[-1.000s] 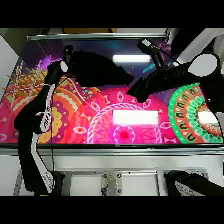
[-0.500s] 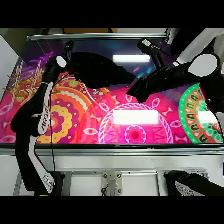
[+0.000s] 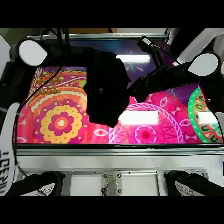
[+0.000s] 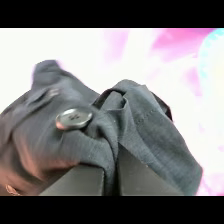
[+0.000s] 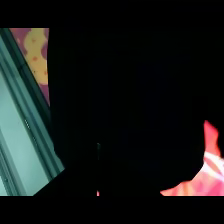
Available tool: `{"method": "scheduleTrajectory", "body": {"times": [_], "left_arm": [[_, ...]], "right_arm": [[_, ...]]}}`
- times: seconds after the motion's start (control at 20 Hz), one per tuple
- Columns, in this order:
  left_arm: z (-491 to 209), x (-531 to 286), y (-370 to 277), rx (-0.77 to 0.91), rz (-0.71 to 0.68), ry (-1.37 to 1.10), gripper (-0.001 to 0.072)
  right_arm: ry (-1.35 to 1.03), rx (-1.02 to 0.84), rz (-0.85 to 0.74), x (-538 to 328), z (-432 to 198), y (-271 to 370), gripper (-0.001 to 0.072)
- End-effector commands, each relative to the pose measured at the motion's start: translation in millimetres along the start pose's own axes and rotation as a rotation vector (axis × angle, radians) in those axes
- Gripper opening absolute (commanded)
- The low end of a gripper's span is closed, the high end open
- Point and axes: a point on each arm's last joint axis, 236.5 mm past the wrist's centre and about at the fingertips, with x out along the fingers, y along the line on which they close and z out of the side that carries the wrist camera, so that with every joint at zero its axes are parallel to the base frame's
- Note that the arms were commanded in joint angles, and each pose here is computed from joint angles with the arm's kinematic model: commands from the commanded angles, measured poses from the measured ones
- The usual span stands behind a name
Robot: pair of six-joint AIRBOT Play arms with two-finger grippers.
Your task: Fold the clothes and pants, and hang the long-sleeved shirts on hangers.
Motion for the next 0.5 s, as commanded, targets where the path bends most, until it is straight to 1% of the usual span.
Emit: {"method": "scheduleTrajectory", "body": {"times": [0.0,0.15,0.25,0.35,0.45], "left_arm": [[-27,-30,-32,-0.020,-0.039,0.009,0.0019],[-54,-26,-26,-0.101,-0.030,0.059,0.0019],[-72,-20,-24,-0.145,-0.026,0.115,0.0019],[-91,-11,-32,-0.162,-0.042,0.161,0.0019],[-110,7,-60,-0.134,-0.092,0.193,0.0019]], "right_arm": [[-0.036,0.007,0.047,0,9,11,0.0026],[-0.046,0.017,0.067,-2,11,16,0.0020],[-0.027,0.005,0.021,-15,4,9,0.0019],[-0.042,0.014,-0.153,-53,-1,-18,0.0018],[-0.109,0.069,-0.394,-111,-2,-54,0.0019]]}}
